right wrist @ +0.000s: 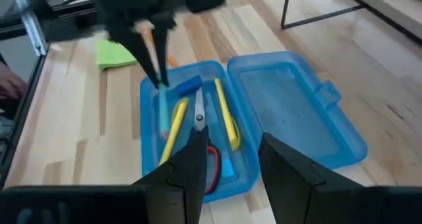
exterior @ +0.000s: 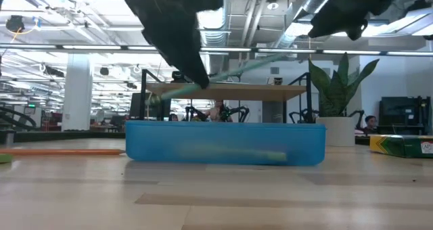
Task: Pack school essentials
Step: Put the light blue pencil into the blue supply box, then put the orange pencil into the blue supply box
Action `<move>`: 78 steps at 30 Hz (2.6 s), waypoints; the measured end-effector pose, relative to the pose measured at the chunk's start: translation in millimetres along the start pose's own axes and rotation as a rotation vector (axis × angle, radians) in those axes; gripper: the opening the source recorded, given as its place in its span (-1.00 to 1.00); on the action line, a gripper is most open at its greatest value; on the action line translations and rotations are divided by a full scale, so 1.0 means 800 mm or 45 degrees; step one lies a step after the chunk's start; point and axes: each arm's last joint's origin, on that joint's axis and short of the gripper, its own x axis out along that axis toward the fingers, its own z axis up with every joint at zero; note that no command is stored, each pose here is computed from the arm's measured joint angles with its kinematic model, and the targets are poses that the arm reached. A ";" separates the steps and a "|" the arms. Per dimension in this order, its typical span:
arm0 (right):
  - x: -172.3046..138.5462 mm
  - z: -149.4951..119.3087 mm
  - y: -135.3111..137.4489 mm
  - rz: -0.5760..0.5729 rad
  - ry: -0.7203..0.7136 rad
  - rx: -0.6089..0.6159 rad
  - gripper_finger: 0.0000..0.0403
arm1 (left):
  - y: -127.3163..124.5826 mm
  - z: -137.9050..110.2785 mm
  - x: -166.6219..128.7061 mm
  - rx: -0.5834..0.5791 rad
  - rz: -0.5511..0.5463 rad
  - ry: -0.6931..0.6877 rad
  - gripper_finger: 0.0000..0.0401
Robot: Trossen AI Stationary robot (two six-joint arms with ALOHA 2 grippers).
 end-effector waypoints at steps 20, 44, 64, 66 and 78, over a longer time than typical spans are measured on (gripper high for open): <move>0.003 -0.003 0.003 -0.017 0.001 -0.011 -0.21 | 0.021 -0.005 0.044 0.015 0.010 0.124 -0.43; 0.002 -0.003 0.004 -0.011 -0.004 -0.010 -0.21 | -0.027 -0.140 -0.083 -0.193 0.357 0.094 -0.25; 0.003 -0.003 0.003 -0.018 -0.006 -0.012 -0.21 | -0.034 -0.244 -0.076 -0.536 0.130 0.258 -0.25; 0.003 -0.003 0.003 -0.018 -0.006 -0.012 -0.21 | -0.036 -0.247 -0.078 -0.541 0.138 0.270 -0.25; 0.003 -0.003 0.003 -0.020 -0.007 -0.011 -0.21 | -0.043 -0.262 -0.087 -0.601 0.188 0.306 -0.25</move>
